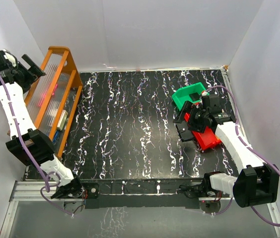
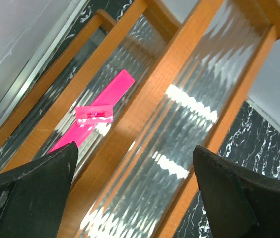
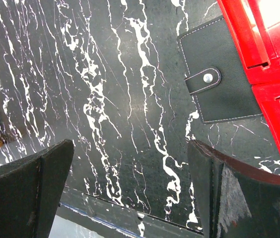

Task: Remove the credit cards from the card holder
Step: Move the storage box to the center of the board.

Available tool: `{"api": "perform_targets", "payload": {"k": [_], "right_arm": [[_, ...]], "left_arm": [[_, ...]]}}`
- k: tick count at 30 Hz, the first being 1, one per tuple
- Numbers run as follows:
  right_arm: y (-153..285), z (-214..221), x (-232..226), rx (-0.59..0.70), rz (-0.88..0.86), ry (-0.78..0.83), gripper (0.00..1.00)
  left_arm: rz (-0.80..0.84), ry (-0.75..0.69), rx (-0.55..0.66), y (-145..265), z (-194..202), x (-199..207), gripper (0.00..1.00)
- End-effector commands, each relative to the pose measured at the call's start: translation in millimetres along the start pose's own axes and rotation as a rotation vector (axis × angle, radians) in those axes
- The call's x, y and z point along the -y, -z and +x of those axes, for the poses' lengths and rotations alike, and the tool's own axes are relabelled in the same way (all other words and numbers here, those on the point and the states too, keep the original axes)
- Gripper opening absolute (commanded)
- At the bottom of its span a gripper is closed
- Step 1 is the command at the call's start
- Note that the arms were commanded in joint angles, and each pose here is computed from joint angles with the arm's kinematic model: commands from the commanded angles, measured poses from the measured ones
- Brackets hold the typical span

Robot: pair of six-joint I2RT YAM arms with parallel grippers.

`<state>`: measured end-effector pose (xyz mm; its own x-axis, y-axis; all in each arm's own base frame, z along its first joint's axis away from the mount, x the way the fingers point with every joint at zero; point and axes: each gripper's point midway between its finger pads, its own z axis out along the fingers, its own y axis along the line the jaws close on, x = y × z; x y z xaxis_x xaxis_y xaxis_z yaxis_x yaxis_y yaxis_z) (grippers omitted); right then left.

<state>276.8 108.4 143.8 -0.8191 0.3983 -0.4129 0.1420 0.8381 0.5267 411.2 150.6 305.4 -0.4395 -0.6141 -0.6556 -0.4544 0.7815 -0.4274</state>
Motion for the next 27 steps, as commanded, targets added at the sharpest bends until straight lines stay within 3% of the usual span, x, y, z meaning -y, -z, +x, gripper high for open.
{"api": "perform_targets", "payload": {"k": [1, 8, 12, 17, 20, 24, 27], "right_arm": [[2.6, -13.6, -11.4, 0.042, -0.046, 0.029, 0.98], [2.5, -12.6, -12.3, 0.035, -0.054, 0.042, 0.98], [1.9, -12.0, -11.0, 0.036, -0.051, 0.044, 0.98], [11.8, -25.2, -19.3, 0.099, -0.070, 0.076, 0.98], [25.9, -49.5, -21.8, 0.218, -0.039, 0.099, 0.98], [47.3, -87.7, -9.0, 0.381, 0.104, 0.117, 0.98], [56.3, -109.5, 5.6, 0.430, 0.241, 0.084, 0.98]], "left_arm": [[0.107, -0.035, 0.098, 28.1, -34.2, 40.9, 0.99], [0.329, -0.011, 0.278, 65.4, -67.2, 89.7, 0.99], [0.564, -0.070, 0.230, 82.4, -52.4, 144.3, 0.99], [0.718, -0.230, 0.112, 81.5, 16.2, 208.7, 0.99], [0.786, -0.332, -0.013, 75.0, 85.5, 242.5, 0.99], [0.794, -0.427, -0.155, 65.4, 166.5, 253.2, 0.99], [0.791, -0.482, -0.223, 64.8, 216.6, 250.5, 0.99]]}}
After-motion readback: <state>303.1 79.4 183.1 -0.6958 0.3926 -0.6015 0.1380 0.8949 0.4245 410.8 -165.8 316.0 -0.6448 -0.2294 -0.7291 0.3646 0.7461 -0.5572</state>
